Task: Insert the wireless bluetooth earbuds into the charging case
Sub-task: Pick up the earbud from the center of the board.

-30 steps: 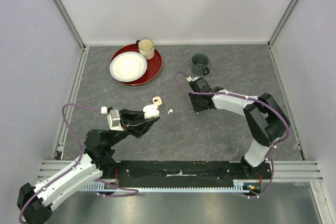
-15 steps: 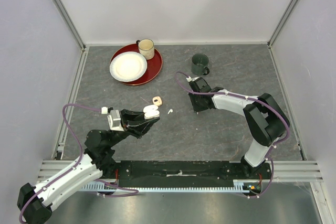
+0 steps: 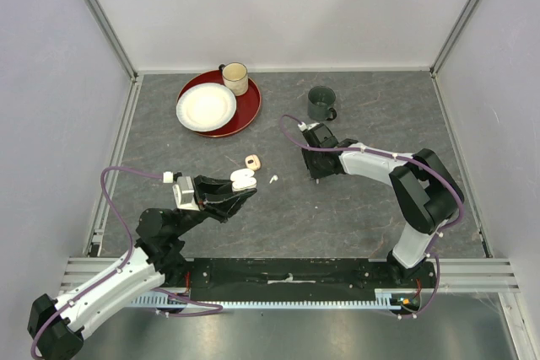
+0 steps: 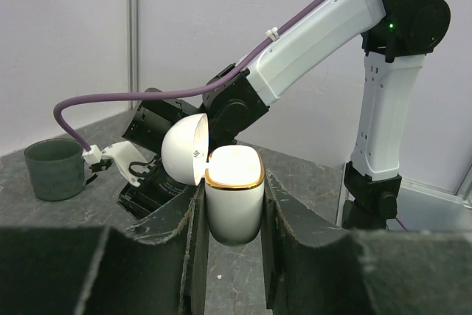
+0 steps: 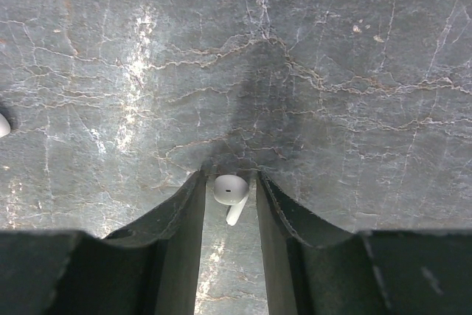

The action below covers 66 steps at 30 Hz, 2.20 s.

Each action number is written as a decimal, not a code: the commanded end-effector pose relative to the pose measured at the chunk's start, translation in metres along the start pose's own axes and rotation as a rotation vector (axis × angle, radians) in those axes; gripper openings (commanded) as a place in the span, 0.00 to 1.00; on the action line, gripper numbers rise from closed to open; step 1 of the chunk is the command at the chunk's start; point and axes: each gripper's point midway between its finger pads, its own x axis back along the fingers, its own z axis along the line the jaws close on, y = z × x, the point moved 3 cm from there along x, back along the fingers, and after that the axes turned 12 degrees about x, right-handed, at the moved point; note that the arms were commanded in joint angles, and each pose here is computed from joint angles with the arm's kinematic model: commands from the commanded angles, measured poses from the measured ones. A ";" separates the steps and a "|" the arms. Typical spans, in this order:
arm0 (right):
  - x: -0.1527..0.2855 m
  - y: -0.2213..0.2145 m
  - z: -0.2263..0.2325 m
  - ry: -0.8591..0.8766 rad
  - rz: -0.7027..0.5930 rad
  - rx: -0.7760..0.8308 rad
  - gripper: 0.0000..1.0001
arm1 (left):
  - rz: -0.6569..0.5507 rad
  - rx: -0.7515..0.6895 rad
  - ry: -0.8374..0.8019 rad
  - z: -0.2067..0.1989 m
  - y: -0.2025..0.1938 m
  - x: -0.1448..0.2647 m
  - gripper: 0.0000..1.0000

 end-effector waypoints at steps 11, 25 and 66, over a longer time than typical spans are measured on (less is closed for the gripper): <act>-0.006 -0.024 0.002 -0.002 0.091 0.057 0.39 | -0.027 0.019 -0.012 -0.004 0.006 -0.002 0.02; -0.009 -0.029 0.006 -0.002 0.115 0.087 0.34 | -0.031 0.019 -0.008 -0.003 0.007 -0.002 0.02; -0.004 -0.027 0.014 0.050 0.092 0.058 0.42 | -0.021 0.027 -0.008 -0.003 0.004 -0.003 0.02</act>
